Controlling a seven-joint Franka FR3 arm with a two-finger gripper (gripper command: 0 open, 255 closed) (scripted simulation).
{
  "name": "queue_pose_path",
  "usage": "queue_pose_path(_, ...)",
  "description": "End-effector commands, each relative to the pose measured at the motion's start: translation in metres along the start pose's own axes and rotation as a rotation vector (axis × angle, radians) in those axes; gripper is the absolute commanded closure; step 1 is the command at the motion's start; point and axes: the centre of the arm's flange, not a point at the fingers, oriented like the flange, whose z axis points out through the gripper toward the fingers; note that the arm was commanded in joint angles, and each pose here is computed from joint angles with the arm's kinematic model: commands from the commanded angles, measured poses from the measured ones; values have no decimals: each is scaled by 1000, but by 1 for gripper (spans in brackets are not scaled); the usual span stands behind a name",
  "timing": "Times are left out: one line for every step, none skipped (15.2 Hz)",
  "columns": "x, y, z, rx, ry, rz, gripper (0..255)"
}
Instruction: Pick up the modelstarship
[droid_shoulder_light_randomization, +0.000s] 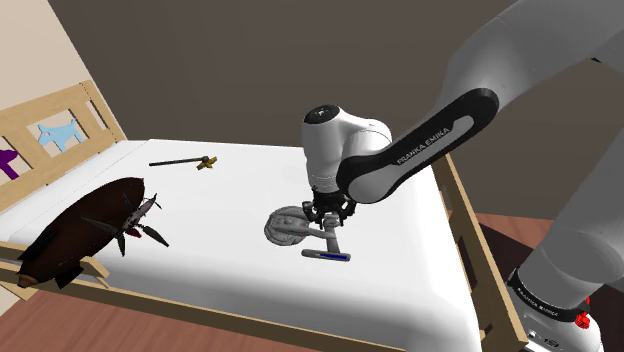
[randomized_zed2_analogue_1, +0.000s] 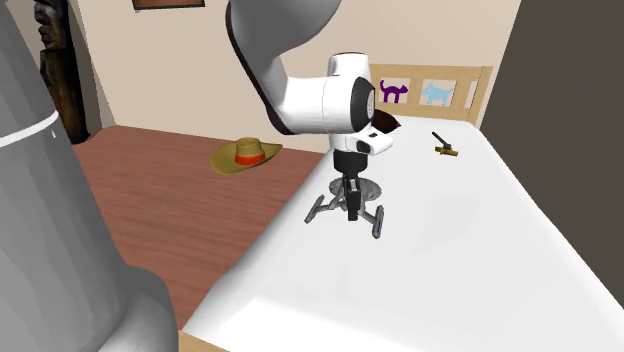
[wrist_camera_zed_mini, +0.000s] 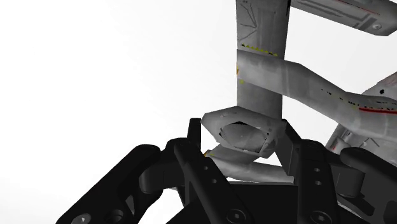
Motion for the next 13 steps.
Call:
queue_pose_path(0,1,-10,0,0,0,255)
queue_pose_path(0,1,-15,0,0,0,255)
queue_pose_path(1,1,-21,0,0,0,255)
queue_pose_path(1,2,-26,0,0,0,255)
queue_pose_path(2,2,-31,0,0,0,255)
queue_pose_path(2,2,-36,0,0,0,255)
queue_pose_path(3,2,-42,0,0,0,255)
queue_pose_path(3,3,-47,0,0,0,255)
queue_pose_path(3,3,-52,0,0,0,255)
queue_pose_path(4,3,-57,0,0,0,255)
queue_pose_path(4,4,-63,0,0,0,255)
queue_pose_path(4,4,-63,0,0,0,255)
queue_pose_path(4,4,-63,1,0,0,255)
